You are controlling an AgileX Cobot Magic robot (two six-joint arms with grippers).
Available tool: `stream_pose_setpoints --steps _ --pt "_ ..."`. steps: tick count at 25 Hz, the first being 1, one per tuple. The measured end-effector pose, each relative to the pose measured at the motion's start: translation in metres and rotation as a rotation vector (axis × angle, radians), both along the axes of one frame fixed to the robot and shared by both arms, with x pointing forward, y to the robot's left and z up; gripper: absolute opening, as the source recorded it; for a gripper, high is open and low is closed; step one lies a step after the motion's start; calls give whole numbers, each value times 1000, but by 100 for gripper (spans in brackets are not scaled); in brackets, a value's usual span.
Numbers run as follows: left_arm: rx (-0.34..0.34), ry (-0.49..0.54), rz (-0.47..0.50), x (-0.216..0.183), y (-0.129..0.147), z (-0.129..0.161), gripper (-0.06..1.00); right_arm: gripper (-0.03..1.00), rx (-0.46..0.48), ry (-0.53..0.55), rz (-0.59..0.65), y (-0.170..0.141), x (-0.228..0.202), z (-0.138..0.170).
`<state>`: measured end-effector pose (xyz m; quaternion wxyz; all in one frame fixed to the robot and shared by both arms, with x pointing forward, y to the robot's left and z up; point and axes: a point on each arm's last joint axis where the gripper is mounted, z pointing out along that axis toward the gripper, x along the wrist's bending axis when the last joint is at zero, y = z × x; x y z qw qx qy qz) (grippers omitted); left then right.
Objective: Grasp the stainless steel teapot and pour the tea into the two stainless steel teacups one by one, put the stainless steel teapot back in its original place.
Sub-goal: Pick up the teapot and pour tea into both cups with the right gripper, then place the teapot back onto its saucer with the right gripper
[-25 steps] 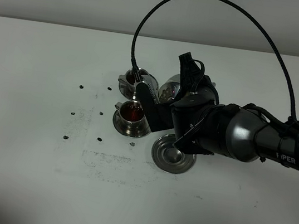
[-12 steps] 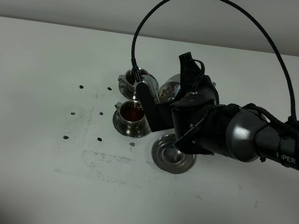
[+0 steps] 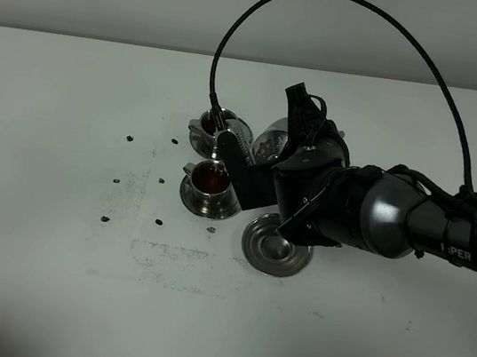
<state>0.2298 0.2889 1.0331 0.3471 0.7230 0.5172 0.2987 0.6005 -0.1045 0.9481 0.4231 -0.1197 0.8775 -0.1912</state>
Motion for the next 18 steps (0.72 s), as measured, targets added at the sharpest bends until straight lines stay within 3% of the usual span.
stream_pose_setpoints --steps 11,15,18 --pt "0 0 0 0 0 0 52 21 84 42 -33 2 -4 -2" --pt "0 0 0 0 0 0 52 21 187 45 -86 2 -6 14" --pt "0 0 0 0 0 0 52 21 331 17 -168 0 -1 43"
